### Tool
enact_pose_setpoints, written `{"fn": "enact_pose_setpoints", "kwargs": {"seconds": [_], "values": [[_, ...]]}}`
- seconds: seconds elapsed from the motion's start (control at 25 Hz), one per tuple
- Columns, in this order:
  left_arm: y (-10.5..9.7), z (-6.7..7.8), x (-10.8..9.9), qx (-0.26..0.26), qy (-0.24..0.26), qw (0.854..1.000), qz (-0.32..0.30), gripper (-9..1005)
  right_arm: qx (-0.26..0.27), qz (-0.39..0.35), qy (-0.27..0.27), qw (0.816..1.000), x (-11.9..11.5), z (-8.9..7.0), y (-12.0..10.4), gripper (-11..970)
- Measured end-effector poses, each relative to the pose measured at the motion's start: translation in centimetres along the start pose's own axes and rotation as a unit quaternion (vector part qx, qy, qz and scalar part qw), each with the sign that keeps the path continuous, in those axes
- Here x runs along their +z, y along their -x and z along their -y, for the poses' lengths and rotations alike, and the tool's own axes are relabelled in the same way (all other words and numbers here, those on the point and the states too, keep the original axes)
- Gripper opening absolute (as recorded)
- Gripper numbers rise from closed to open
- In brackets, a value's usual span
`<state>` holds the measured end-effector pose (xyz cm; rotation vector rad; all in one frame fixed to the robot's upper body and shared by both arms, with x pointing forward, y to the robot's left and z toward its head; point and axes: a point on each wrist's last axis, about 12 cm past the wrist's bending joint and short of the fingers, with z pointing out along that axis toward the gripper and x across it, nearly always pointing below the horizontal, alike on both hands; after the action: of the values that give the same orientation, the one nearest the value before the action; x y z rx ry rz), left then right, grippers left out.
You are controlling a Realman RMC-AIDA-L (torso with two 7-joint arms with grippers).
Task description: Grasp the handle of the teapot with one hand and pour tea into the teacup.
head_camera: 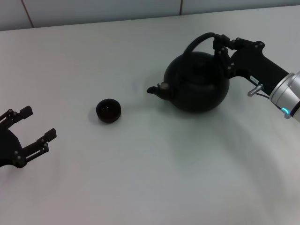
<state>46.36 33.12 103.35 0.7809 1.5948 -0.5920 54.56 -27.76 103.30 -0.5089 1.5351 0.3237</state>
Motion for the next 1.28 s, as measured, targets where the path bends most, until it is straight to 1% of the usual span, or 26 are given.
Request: {"fn": "enact_pose_setpoints", "kwargs": {"seconds": [0.24, 0.4, 0.48, 0.52, 0.56, 0.68, 0.8, 0.92, 1.2, 1.28], "values": [[0.0, 0.0, 0.0, 0.0, 0.0, 1.0, 0.0, 812, 0.006, 0.009, -0.01, 1.0, -0.3, 0.1, 0.1, 220], [0.0, 0.0, 0.0, 0.0, 0.001, 1.0, -0.001, 812, 0.008, 0.012, -0.012, 1.0, -0.5, 0.1, 0.0, 367], [0.0, 0.0, 0.0, 0.0, 0.0, 1.0, -0.001, 812, 0.011, 0.013, -0.015, 1.0, -1.0, 0.1, -0.2, 441], [0.0, 0.0, 0.1, 0.0, -0.002, 1.0, 0.0, 813, 0.016, 0.021, -0.018, 0.999, -2.0, 0.0, -0.3, 481], [0.0, 0.0, 0.1, 0.0, -0.002, 1.0, 0.0, 813, 0.016, 0.021, -0.018, 0.999, -2.0, 0.0, -0.3, 522], [0.0, 0.0, 0.1, 0.001, -0.005, 1.0, 0.0, 813, 0.028, 0.041, -0.03, 0.998, -4.1, -0.3, -0.7, 643], [0.1, 0.0, 0.1, 0.002, -0.005, 1.0, 0.0, 813, 0.06, 0.062, -0.065, 0.994, -6.9, -0.8, -1.3, 643], [0.2, -0.1, 0.2, 0.003, -0.007, 1.0, 0.001, 813, 0.084, 0.064, -0.092, 0.99, -9.1, -1.6, -2.2, 643], [0.2, -0.1, 0.3, 0.004, -0.01, 1.0, 0.001, 813, 0.091, 0.067, -0.094, 0.989, -9.7, -1.7, -2.2, 643], [0.3, -0.1, 0.4, 0.005, -0.013, 1.0, 0.002, 813, 0.087, 0.076, -0.081, 0.99, -10.0, -1.6, -1.9, 643]]}}
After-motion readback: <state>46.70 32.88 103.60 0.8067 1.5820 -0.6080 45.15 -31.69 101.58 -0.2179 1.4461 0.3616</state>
